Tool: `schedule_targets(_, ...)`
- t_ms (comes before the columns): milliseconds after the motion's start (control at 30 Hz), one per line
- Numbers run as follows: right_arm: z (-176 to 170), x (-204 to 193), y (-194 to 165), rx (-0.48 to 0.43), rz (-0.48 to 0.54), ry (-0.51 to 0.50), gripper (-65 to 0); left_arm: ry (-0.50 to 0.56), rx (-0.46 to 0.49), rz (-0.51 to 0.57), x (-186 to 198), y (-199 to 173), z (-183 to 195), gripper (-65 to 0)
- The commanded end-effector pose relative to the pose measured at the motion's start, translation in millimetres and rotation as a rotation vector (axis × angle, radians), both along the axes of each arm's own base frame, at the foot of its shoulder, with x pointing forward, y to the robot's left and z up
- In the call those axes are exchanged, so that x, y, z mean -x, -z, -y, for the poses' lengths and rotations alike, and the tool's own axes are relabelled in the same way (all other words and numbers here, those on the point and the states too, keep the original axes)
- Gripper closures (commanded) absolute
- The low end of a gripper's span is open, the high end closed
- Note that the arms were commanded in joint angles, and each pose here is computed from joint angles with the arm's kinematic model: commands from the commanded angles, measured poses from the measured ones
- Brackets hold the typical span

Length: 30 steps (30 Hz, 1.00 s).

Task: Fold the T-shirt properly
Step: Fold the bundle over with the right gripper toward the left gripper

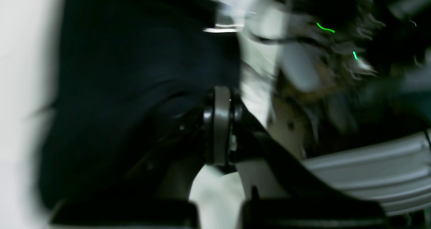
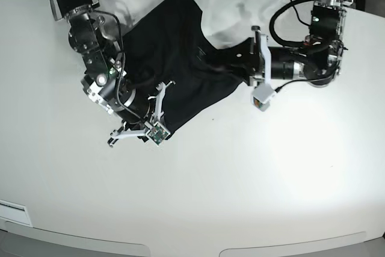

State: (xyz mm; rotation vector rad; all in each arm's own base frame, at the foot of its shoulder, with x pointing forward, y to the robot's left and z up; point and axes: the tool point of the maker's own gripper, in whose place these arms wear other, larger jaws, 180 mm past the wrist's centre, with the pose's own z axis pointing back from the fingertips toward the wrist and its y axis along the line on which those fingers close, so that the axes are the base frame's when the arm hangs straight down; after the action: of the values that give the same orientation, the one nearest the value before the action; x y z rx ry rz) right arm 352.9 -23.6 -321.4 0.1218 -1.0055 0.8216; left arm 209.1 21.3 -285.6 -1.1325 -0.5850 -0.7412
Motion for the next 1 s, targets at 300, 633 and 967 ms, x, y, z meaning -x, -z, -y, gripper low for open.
schedule_targets(300,9,-60,-1,-0.008,-0.063,-0.06,0.0,0.164,-0.135,0.039,43,64,98,0.0)
schedule_targets(633,36,-12,40,0.023,-0.272,-0.128,0.0,0.163,-0.384,0.095,2,121,66,0.0)
schedule_targets(967,88,49,59,0.105,-0.32,0.023,0.0,0.074,-0.529,0.216,-70,108,-8,0.0)
